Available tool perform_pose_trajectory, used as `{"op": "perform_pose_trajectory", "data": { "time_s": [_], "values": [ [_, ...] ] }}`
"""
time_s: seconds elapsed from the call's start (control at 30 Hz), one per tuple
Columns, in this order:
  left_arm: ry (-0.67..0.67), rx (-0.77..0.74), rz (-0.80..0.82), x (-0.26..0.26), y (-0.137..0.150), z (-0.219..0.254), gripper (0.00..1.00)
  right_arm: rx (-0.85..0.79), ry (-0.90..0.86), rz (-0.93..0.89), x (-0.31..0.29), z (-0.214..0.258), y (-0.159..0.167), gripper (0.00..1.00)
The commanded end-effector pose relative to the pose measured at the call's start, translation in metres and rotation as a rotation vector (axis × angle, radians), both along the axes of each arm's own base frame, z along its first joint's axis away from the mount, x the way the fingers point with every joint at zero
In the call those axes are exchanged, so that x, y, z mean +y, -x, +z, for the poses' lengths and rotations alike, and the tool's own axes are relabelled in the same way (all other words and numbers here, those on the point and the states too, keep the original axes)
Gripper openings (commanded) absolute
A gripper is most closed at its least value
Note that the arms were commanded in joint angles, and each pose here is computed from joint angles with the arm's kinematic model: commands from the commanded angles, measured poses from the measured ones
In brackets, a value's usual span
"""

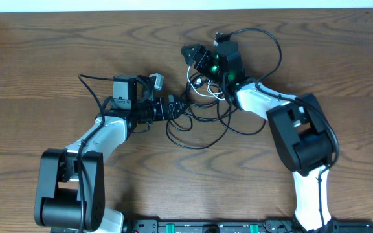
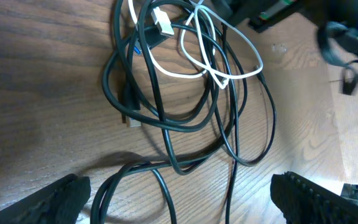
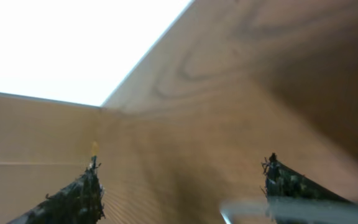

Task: Untangle cables

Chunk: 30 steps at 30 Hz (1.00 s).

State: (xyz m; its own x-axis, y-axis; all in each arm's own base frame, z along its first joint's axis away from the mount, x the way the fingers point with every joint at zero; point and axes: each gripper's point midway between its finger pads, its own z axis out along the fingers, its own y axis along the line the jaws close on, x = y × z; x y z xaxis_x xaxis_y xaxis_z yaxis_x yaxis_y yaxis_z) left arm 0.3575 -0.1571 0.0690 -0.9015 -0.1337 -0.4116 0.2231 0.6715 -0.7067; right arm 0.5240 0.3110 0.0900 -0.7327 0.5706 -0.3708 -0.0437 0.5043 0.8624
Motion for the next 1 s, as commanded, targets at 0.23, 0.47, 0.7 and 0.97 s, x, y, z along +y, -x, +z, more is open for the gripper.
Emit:
{"op": "perform_pose_trajectory", "data": {
  "time_s": [0.23,0.47,0.7,0.97],
  "values": [
    [-0.004,-0.020,-0.008,0.000,-0.002,0.004,0.99,-0.422,0.070,0.206,0.024,0.052,0.000,0.01],
    [-0.004,-0.020,-0.008,0.000,-0.002,0.004,0.99,-0.550,0.158,0.332,0.010,0.133,0.027,0.01],
    [-0.004,-0.020,-0.008,0.000,-0.002,0.004,0.99,-0.727,0.335,0.463,-0.013,0.221,0.089,0.01],
    [-0.004,-0.020,-0.008,0.000,-0.002,0.004,0.99,-0.990,0.485,0.666,-0.030,0.277,0.174,0.01]
  ]
}}
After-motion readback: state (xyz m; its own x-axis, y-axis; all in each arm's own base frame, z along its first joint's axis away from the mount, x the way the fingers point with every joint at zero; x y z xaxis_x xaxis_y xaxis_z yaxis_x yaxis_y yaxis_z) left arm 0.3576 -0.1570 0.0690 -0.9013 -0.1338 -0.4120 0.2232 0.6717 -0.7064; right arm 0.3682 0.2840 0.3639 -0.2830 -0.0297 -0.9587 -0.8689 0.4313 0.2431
